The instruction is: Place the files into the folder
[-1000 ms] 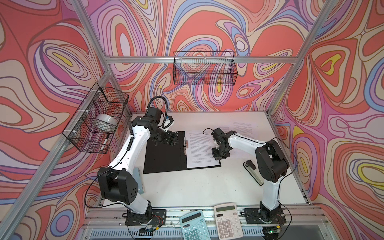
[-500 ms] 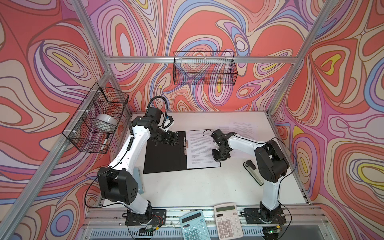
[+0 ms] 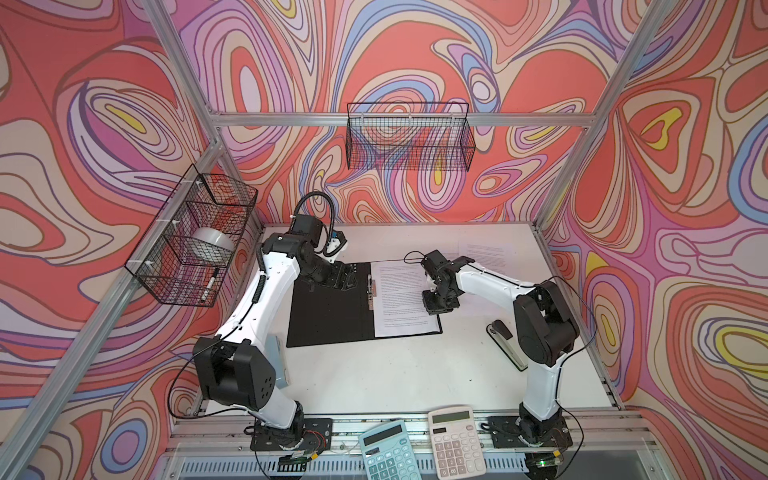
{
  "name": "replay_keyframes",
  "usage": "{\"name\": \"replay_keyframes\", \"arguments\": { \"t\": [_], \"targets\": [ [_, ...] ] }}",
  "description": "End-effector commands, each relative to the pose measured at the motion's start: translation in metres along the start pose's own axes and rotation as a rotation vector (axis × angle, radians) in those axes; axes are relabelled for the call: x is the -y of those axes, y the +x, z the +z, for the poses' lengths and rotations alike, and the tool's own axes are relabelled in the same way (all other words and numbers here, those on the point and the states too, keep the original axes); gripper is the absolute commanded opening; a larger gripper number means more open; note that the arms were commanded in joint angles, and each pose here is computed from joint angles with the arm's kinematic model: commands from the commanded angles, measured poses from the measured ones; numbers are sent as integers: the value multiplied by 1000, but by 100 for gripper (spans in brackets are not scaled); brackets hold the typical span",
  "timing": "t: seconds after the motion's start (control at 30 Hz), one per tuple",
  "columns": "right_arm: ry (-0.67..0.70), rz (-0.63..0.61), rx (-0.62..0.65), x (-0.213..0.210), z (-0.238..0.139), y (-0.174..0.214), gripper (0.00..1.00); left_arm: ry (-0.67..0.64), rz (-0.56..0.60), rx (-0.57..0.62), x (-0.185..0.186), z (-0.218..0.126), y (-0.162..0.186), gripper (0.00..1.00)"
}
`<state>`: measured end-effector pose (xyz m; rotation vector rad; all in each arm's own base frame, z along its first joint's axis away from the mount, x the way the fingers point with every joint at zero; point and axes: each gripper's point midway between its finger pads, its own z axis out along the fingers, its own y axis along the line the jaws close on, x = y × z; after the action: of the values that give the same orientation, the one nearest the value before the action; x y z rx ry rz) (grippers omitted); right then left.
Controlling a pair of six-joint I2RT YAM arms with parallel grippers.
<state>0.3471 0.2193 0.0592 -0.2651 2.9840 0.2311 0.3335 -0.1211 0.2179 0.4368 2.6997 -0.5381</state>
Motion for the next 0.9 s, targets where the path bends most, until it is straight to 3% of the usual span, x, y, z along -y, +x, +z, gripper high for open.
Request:
{"name": "replay_keyframes", "arguments": {
  "t": [0.0,0.4,0.53,0.67,0.87],
  "targets": [
    [12,-22,51,-4,-19,-15,27,1,19,21,6,-10,1,80],
    [-15,-8,119,3,8,-70,18,-17,25,23,4,-11,2,80],
    [-20,17,150,12,10,-86,20,-22,27,20,3,-11,3,80],
    [38,46,225,33,-16,-103,29,-33,34,18,1,-11,1,80],
    [90,201,317,105,-65,-108,36,-32,35,11,0,-8,0,80]
  ]
}}
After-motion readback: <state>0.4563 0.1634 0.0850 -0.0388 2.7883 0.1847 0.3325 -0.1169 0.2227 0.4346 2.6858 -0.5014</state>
